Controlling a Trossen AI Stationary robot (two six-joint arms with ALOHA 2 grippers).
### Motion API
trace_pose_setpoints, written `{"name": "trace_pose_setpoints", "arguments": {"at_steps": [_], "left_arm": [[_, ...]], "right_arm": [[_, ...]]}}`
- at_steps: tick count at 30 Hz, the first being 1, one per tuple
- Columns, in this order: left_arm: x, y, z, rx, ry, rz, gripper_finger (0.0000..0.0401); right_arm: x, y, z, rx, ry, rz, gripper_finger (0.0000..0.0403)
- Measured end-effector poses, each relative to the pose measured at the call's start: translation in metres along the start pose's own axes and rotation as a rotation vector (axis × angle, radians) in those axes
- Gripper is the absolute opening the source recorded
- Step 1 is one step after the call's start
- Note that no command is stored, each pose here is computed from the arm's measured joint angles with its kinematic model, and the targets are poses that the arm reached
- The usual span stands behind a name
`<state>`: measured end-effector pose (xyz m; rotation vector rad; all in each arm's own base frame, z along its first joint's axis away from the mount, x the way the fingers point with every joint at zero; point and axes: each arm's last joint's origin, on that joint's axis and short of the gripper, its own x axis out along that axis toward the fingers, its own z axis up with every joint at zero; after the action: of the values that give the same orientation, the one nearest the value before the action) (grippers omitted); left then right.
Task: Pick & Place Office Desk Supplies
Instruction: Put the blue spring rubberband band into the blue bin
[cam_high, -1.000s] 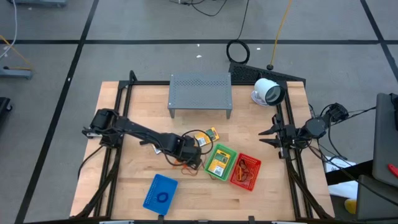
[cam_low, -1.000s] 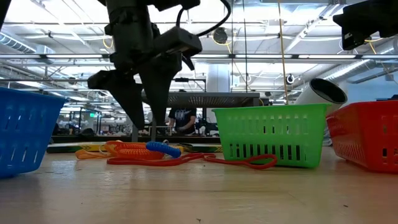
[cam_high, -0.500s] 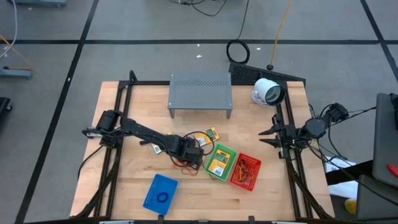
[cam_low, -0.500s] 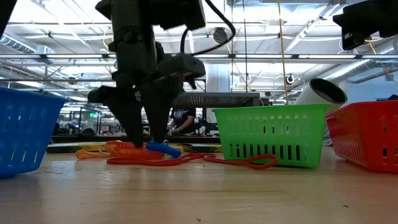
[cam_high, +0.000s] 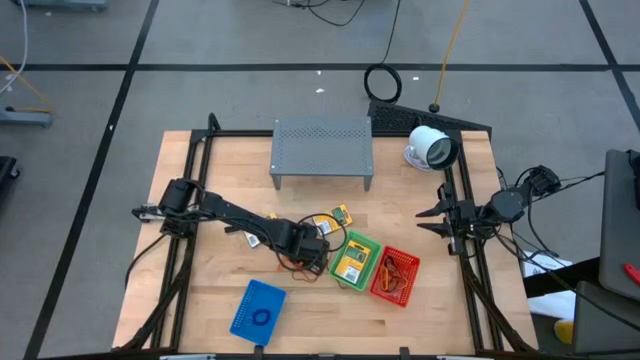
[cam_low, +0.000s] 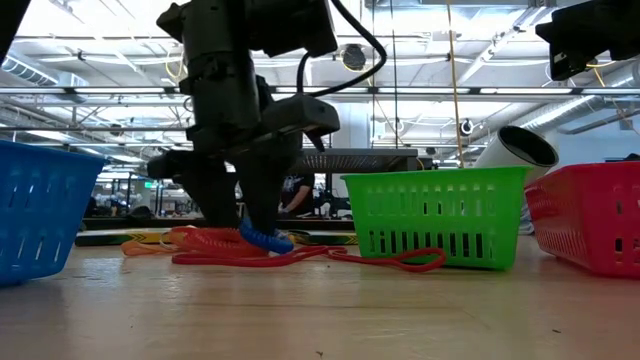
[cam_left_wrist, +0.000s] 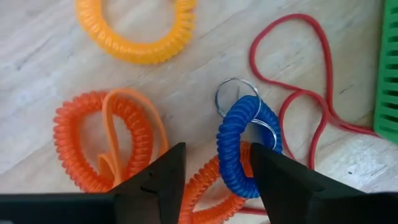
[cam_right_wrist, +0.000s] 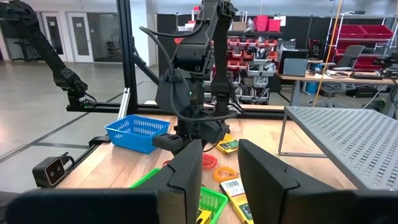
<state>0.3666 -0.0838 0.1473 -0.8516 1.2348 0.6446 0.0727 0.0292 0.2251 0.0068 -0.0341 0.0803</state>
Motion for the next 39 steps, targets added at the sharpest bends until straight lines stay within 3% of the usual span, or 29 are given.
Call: {"name": "trace_pose_setpoints", "arguments": {"at_steps": [11, 16, 27, 39], "left_arm": [[0.000, -0.005, 0.007, 0.046, -0.070, -0.054, 0.0064], [0.000, -0.006, 0.008, 0.053, -0.092, -0.052, 0.0033], [0.000, -0.008, 0.009, 0.098, -0.100, -0.071, 0.0025], [-0.021, -0.009, 0.008, 0.144, -0.143, -0.098, 0.0026]], "right_arm": [[0.000, 0.000, 0.000, 0.000, 0.000, 0.000, 0.0094], [0.000, 0.000, 0.000, 0.000, 0.000, 0.000, 0.0096], [0.000, 0.000, 0.000, 0.000, 0.000, 0.000, 0.0096], [0.000, 0.000, 0.000, 0.000, 0.000, 0.000, 0.0095]]}}
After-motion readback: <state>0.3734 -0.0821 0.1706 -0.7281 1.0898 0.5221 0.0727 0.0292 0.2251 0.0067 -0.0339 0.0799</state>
